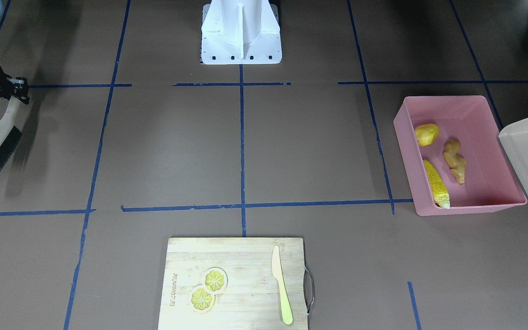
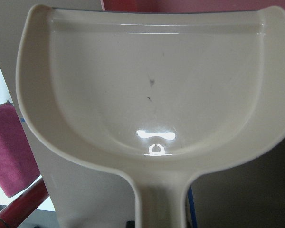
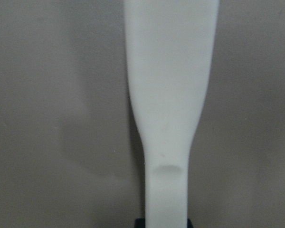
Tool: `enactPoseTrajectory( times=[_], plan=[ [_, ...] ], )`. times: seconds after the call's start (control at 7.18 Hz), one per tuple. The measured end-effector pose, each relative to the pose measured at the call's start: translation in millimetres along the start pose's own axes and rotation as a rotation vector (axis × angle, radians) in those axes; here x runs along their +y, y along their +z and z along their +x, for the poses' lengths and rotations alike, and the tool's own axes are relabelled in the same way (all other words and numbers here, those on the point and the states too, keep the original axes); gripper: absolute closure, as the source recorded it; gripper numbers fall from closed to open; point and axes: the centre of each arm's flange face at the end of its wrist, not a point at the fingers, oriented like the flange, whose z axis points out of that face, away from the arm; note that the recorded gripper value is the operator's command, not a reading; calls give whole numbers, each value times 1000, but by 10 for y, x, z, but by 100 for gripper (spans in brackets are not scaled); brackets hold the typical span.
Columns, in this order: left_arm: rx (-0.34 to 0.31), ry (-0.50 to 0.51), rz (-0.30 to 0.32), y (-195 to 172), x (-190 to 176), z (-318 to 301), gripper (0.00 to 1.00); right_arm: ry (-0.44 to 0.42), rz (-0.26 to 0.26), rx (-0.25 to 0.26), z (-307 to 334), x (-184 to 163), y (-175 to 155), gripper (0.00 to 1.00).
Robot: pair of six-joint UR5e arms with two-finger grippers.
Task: Sweep and dump trash into bin
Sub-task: 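Tilt the dustpan with the left gripper to dump the vegetables into the bin, then carry the empty dustpan with the left gripper back onto the table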
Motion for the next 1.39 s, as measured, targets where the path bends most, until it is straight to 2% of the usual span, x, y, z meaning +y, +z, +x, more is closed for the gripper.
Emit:
enactPoseTrajectory(
  times=[0.28, 0.42, 0.56, 0.7, 0.84, 1.39],
  plan=[
    [99, -192, 230, -166, -366, -203, 94, -2, 2, -3, -15, -4, -8, 97],
    [116, -283, 330, -375, -613, -373, 94, -3, 3, -4, -22, -9, -9, 97],
    [141, -305, 404, -532, -1058, -511, 94, -5, 4, -5, -32, -15, -10, 97],
    [177, -258, 438, -538, -1642, -530, 93, -6, 4, -6, -43, -20, -9, 97],
    [210, -209, 438, -455, -2236, -477, 92, -9, 6, -8, -57, -29, -7, 97],
    [306, -157, 391, -168, -4612, 256, 92, -17, 19, -19, -93, -59, 0, 96]
  ],
)
